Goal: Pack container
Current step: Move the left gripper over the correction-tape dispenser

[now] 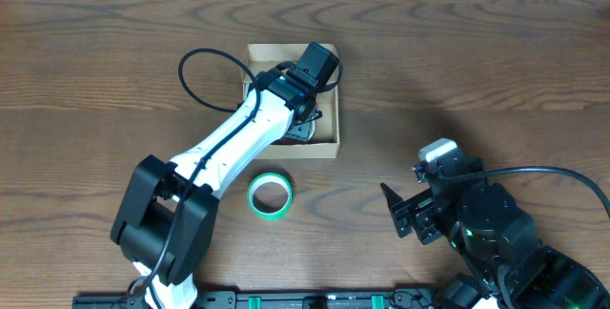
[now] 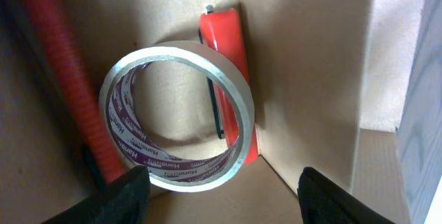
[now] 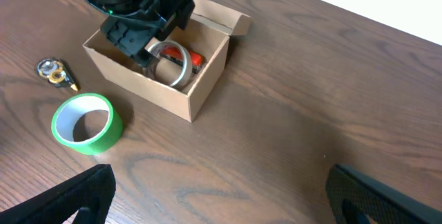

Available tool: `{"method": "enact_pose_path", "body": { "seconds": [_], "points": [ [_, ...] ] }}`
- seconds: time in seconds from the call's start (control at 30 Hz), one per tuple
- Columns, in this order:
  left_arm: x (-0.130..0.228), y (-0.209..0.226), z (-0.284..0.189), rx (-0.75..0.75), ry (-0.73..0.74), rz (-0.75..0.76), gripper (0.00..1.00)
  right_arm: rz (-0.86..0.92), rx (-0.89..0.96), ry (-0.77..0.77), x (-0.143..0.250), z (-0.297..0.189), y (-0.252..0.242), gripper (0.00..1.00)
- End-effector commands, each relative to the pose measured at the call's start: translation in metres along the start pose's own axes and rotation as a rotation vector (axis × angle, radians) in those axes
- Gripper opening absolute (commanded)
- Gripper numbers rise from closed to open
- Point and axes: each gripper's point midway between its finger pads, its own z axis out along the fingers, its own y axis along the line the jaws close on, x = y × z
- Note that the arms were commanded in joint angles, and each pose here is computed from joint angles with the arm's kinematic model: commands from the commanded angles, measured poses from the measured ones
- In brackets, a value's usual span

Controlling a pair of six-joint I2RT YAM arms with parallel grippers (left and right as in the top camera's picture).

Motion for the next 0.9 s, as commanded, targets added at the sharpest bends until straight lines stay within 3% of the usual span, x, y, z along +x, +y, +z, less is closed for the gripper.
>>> {"method": "enact_pose_path", "body": {
  "seconds": [0.0, 0.23, 0.4, 0.47, 0.6, 0.87],
  "points": [
    [-0.001, -0.020, -0.040, 0.092, 0.004, 0.101, 0.70, 0.008, 0.006, 0.002, 0.001, 0.001, -0.001, 0.99],
    [-0.051, 0.024, -0.118, 0.005, -0.182, 0.125, 0.70, 0.008, 0.006, 0.002, 0.001, 0.001, -0.001, 0.99],
    [-0.093, 0.083, -0.166, -0.129, -0.323, -0.018, 0.93, 0.008, 0.005, 0.002, 0.001, 0.001, -0.001, 0.99],
    [-0.105, 0.096, -0.173, -0.142, -0.357, -0.060, 0.98, 0.008, 0.006, 0.002, 0.001, 0.001, -0.001, 0.99],
    [-0.121, 0.124, -0.160, -0.174, -0.368, -0.144, 0.96, 0.008, 0.006, 0.002, 0.001, 0.001, -0.001, 0.99],
    [-0.130, 0.179, -0.089, -0.297, -0.260, -0.358, 0.96, 0.008, 0.006, 0.002, 0.001, 0.001, -0.001, 0.99]
  ]
}}
